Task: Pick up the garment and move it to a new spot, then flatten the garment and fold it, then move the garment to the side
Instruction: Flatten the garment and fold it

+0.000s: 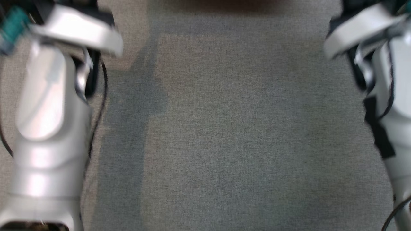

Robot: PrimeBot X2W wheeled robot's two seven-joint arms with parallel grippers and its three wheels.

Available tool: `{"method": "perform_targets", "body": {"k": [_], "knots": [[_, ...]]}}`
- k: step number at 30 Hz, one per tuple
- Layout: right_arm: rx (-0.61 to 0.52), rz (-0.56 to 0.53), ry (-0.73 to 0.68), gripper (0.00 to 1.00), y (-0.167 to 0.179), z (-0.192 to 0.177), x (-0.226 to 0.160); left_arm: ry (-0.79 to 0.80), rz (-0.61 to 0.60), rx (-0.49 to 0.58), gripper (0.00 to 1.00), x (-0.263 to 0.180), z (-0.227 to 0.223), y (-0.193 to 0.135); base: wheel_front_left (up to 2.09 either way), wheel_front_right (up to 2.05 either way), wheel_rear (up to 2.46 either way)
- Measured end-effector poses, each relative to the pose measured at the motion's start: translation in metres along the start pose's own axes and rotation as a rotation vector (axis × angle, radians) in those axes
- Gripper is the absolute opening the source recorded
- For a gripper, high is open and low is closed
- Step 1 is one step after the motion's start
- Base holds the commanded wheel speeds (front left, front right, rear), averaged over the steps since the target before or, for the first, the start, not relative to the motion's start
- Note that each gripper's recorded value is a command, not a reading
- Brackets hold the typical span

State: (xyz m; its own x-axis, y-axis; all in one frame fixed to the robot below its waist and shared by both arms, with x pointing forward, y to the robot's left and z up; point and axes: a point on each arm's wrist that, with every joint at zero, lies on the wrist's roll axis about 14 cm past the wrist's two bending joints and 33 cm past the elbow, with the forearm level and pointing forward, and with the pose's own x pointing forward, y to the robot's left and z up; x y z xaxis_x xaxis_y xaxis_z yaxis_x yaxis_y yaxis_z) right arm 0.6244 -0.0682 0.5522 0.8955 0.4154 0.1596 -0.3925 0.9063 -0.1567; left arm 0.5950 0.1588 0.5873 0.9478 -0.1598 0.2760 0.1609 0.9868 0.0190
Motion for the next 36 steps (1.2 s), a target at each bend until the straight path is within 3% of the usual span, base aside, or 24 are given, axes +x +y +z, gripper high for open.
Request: {"method": "perform_targets", "body": {"k": [6,12,20,36], "knots": [[0.134,0.054,0.222,0.00,0.041,-0.077,-0.072,0.288,0.091,-0.129,0.00,-0.096,-0.095,-0.002,0.00,0.00,0.00],[0.266,0.042,0.336,0.00,0.063,-0.102,-0.139,0.447,0.127,-0.194,0.00,-0.171,-0.128,-0.016,0.00,0.00,0.00],[0.342,0.063,0.358,0.00,0.091,-0.087,-0.196,0.530,0.187,-0.270,0.00,-0.244,-0.130,-0.024,0.00,0.00,0.00],[0.408,0.164,0.441,0.00,0.153,-0.075,-0.305,0.585,0.241,-0.266,0.00,-0.348,-0.115,-0.033,0.00,0.00,0.00]]}}
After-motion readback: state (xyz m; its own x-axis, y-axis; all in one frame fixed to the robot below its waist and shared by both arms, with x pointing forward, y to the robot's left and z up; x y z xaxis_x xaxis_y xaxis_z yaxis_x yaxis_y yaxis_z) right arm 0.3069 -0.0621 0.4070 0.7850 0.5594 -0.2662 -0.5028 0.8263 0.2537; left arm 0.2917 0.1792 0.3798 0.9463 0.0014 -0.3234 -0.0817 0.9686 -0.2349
